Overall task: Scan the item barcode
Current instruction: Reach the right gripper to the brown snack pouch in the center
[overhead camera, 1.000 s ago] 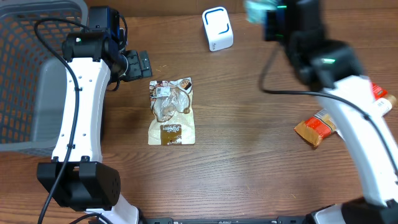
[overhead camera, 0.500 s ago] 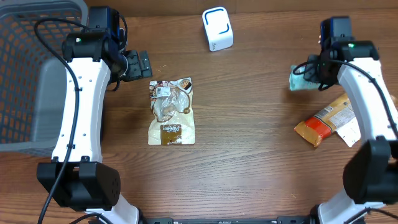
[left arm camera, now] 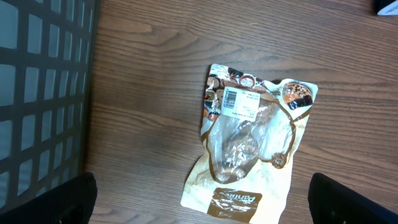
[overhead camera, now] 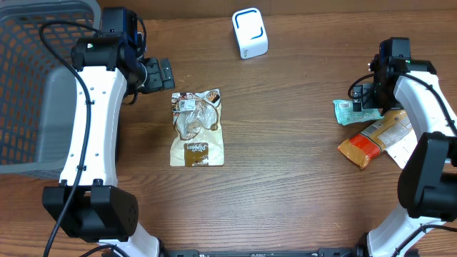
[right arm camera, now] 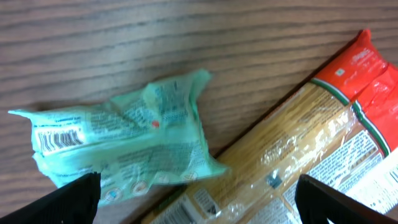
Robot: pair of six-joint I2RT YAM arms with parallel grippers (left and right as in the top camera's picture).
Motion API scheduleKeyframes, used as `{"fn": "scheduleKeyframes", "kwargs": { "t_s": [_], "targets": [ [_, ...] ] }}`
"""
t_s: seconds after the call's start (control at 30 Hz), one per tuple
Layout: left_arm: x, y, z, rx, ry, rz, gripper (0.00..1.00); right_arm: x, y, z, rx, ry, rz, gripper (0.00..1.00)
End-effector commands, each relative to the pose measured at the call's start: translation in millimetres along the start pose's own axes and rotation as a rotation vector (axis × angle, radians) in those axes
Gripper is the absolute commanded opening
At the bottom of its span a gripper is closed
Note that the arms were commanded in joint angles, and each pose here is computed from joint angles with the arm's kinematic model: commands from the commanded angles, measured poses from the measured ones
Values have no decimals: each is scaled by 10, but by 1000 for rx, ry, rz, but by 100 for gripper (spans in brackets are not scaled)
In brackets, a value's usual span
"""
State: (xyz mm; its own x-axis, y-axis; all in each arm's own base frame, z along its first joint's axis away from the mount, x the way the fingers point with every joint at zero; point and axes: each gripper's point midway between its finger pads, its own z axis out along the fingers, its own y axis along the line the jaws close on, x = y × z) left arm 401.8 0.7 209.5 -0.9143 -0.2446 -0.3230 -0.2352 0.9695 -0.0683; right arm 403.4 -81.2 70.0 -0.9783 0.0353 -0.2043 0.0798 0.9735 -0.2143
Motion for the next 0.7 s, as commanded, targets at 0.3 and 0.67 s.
{"fn": "scheduleKeyframes", "kwargs": {
  "t_s": [0.3,0.67],
  "targets": [
    [30,-62,29,8,11,34,100,-622,1813,-1439,-878,-205,-39,100],
    [23,-36,29,6,10,27,100,-50,3209,-1053,-936,60,-117,94]
  ]
}}
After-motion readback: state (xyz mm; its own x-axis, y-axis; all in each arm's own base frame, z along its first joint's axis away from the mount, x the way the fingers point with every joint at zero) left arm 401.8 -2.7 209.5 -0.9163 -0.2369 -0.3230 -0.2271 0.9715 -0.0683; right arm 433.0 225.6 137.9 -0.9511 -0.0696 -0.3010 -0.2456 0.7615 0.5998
